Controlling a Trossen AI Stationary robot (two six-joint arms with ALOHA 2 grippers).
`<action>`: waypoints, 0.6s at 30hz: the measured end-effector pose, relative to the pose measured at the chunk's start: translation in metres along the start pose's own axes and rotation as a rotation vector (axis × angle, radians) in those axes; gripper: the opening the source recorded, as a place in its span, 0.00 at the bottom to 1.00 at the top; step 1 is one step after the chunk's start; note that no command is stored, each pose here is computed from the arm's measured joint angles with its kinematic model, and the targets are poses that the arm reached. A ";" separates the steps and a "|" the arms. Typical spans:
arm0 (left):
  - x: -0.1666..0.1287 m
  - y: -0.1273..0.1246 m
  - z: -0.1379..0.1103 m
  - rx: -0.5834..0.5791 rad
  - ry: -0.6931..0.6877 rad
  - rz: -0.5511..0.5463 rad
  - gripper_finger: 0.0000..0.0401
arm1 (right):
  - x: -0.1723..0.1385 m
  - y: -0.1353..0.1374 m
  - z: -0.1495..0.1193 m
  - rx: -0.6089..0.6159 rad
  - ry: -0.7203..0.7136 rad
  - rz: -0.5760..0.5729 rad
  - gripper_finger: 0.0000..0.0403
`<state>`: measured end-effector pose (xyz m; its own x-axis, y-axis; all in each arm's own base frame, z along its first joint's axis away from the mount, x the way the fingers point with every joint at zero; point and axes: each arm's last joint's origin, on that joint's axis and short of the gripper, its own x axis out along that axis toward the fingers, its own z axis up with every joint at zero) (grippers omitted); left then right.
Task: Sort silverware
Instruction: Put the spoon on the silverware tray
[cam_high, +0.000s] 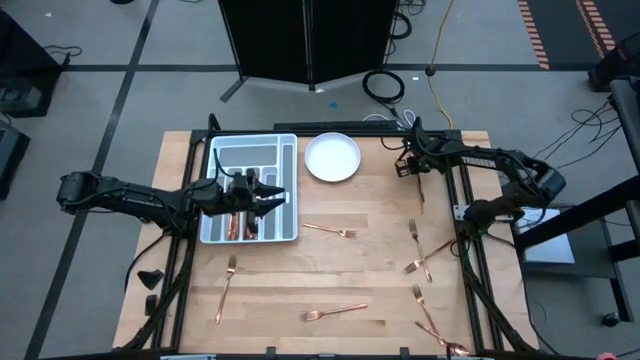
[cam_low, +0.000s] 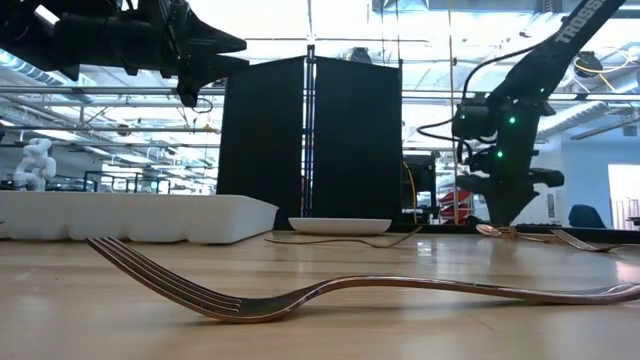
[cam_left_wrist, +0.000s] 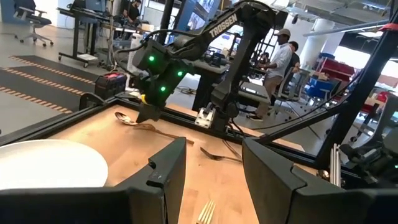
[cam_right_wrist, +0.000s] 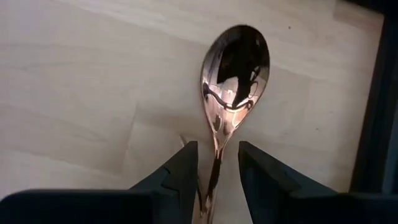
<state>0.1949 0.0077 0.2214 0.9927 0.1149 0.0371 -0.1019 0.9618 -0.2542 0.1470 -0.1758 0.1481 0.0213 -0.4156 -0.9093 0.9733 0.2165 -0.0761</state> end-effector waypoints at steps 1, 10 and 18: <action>0.000 0.000 0.000 0.000 0.000 0.000 0.38 | 0.002 0.000 0.000 0.006 0.004 -0.003 0.26; 0.000 -0.001 0.000 0.003 0.006 -0.013 0.38 | 0.007 0.001 0.000 0.030 0.017 -0.012 0.26; 0.000 0.000 -0.003 0.009 0.030 -0.009 0.38 | -0.002 0.013 -0.003 0.002 0.041 0.152 0.26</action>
<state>0.1951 0.0070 0.2187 0.9950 0.0990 0.0098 -0.0936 0.9649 -0.2452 0.1591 -0.1690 0.1474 0.1590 -0.3415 -0.9263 0.9600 0.2724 0.0643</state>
